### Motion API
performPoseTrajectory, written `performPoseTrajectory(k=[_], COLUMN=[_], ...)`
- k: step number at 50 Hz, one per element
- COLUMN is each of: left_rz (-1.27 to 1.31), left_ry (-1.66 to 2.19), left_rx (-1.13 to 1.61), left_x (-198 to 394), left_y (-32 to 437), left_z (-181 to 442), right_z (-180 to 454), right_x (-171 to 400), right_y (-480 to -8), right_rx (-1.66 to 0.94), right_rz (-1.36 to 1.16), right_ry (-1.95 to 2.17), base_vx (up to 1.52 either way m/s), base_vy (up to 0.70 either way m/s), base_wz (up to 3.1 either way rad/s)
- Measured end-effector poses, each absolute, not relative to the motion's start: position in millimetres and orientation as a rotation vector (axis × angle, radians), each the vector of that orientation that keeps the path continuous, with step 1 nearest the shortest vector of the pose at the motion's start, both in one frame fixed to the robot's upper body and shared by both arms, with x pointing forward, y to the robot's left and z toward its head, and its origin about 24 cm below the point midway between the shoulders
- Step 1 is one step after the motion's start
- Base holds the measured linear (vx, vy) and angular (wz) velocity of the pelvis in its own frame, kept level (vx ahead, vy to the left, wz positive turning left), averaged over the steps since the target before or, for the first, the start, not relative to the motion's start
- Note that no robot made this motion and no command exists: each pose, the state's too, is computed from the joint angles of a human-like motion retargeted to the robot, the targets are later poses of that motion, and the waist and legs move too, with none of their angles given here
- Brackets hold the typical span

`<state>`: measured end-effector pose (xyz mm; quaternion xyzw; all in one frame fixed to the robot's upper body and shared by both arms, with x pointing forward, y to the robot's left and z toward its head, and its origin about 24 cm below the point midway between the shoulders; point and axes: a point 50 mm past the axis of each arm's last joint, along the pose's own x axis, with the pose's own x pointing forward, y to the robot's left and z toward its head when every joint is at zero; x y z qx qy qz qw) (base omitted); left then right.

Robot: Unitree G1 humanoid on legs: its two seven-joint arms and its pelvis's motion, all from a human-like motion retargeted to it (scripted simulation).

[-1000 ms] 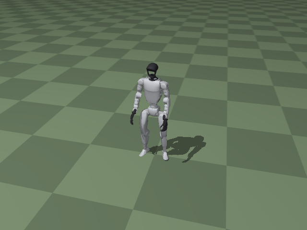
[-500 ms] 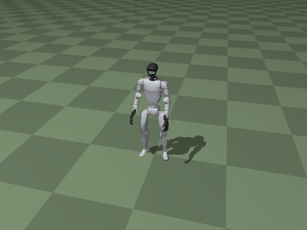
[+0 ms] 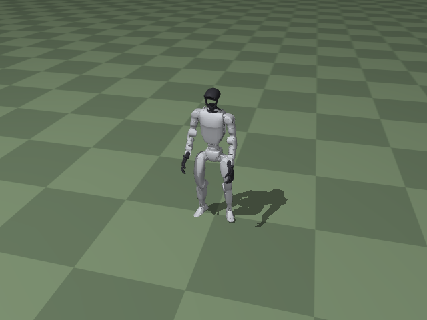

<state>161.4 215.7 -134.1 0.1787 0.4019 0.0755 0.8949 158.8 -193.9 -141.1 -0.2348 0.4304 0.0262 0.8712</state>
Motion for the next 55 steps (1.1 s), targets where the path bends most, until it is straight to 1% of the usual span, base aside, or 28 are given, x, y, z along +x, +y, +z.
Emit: performPoseTrajectory(k=[9, 23, 35, 55], left_rz=[0.151, 0.162, 0.155, 0.142], left_ry=[0.835, 0.876, 0.827, 0.865], left_rx=[0.372, 0.359, 0.367, 0.381], left_x=[162.4, 151.6, 164.6, 156.2], left_y=[214.3, 211.9, 210.7, 215.3], left_z=[-134.3, -140.5, -134.4, -137.8], right_z=[-143.9, -140.0, -144.5, -138.3], right_x=[151.9, 157.9, 148.5, 161.2], right_y=[-196.8, -204.4, -205.9, -202.0], right_rx=[-0.491, -0.444, -0.471, -0.459], right_rz=[0.052, 0.0, -0.024, -0.019], right_ry=[0.925, 0.911, 0.944, 0.89], base_vx=[0.0, 0.0, 0.0, 0.0], base_vy=[0.0, 0.0, 0.0, 0.0], base_wz=[0.0, 0.0, 0.0, 0.0])
